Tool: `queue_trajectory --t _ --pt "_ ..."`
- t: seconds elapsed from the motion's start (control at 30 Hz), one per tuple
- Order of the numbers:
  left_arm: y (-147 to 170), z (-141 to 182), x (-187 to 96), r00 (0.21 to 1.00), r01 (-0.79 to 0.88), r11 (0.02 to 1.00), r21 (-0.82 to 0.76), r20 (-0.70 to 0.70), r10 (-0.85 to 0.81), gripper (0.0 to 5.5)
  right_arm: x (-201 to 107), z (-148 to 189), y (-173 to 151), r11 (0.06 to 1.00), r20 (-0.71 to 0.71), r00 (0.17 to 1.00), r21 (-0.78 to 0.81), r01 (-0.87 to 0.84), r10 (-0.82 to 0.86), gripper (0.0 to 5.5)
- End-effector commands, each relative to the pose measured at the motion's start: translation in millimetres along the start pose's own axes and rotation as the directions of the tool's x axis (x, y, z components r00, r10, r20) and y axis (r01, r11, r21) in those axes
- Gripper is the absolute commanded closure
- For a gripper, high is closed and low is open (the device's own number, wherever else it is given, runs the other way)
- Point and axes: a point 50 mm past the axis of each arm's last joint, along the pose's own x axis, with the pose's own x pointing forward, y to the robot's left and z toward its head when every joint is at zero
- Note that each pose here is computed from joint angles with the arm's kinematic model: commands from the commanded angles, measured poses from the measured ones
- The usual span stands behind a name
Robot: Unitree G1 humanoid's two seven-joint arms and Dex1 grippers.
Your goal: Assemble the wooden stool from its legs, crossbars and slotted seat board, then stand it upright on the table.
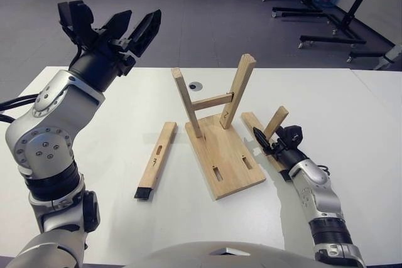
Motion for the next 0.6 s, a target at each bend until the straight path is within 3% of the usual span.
queue_trajectory --t 0.03,0.3,0.43,0.6 --pt "0.4 -1.9 -2.7 1.0 -0.007 1.0 0.012 -0.008 0.007 1.35 0.8 43.1 0.9 0.999 0.081 0.996 -0.012 -0.046 0.047 1.52" --pt "0.3 -2.3 -3.0 1.0 -0.004 1.0 0.014 -0.008 0.004 1.35 -5.1 137.3 9.6 0.99 0.28 0.952 0.027 -0.136 0.122 1.52" --pt "0.0 -2.2 -2.3 1.0 -0.003 1.0 0.012 -0.004 0.003 1.35 6.1 186.9 29.5 0.988 0.407 0.906 0.046 -0.148 0.117 1.52" --pt "-1.0 -2.3 0.3 1.0 0.002 1.0 0.011 -0.001 -0.002 1.35 21.6 200.5 55.8 0.987 0.396 0.907 0.004 -0.158 0.144 1.52"
